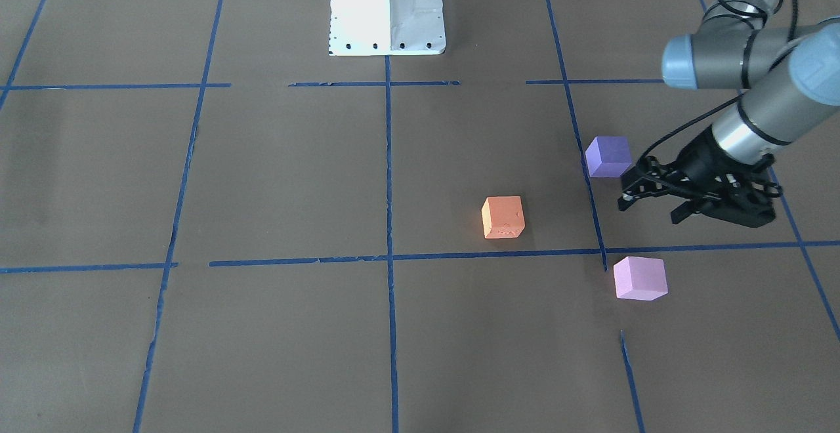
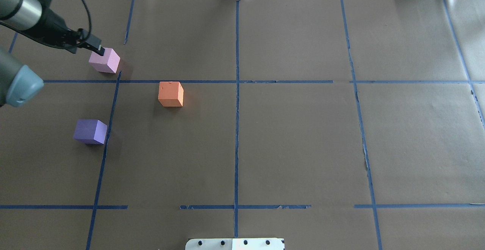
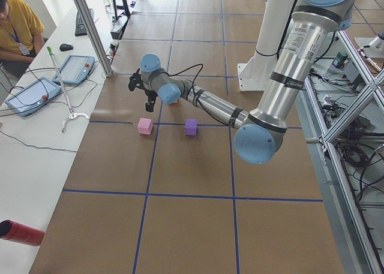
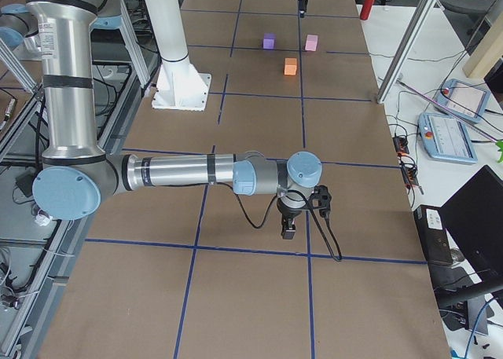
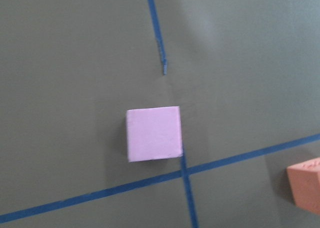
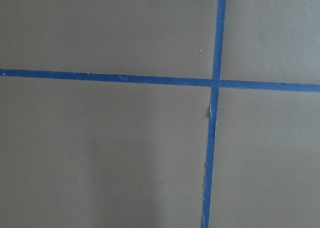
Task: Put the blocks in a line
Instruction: 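Move the left gripper over the orange cube and lower onto it, then grasp the orange cube with the left gripper and carry it toward the pink cube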
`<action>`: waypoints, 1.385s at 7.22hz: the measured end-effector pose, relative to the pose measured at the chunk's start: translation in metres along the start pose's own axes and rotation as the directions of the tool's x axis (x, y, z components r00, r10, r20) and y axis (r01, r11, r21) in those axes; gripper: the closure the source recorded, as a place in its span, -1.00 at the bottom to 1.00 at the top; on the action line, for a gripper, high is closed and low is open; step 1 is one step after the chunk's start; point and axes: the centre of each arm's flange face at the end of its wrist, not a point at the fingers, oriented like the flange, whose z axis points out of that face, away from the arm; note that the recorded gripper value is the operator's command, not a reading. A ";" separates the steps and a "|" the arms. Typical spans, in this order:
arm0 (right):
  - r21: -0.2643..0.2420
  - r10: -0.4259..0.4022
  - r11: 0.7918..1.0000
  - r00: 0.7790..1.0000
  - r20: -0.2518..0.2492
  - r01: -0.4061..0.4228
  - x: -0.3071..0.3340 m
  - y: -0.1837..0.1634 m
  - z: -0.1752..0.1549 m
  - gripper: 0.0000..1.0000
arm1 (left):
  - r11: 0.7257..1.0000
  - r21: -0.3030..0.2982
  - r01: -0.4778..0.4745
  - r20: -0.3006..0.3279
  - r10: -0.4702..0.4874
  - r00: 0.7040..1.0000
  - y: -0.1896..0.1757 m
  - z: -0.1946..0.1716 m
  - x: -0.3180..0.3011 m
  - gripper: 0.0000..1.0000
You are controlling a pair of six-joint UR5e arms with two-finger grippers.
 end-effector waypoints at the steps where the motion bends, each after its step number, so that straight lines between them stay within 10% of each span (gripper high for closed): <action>1: 0.000 0.000 1.000 1.000 0.000 0.000 0.000 0.000 0.000 -1.00 | 0.998 -0.013 0.055 -0.013 -0.055 0.998 0.004 0.021 0.045 -1.00; 8: 0.001 -0.001 1.000 1.000 0.000 0.001 -0.001 0.000 0.000 -1.00 | 0.971 0.027 0.239 0.121 -0.241 0.963 0.033 0.134 0.140 -0.99; 9: 0.001 -0.001 1.000 1.000 0.000 0.001 -0.001 0.000 -0.001 -1.00 | 0.971 0.022 0.237 0.137 -0.237 0.962 0.040 0.143 0.145 -0.67; 10: 0.001 -0.001 1.000 1.000 0.000 0.001 -0.001 0.000 -0.001 -1.00 | 0.971 0.010 0.238 0.151 -0.237 0.960 0.049 0.155 0.148 0.81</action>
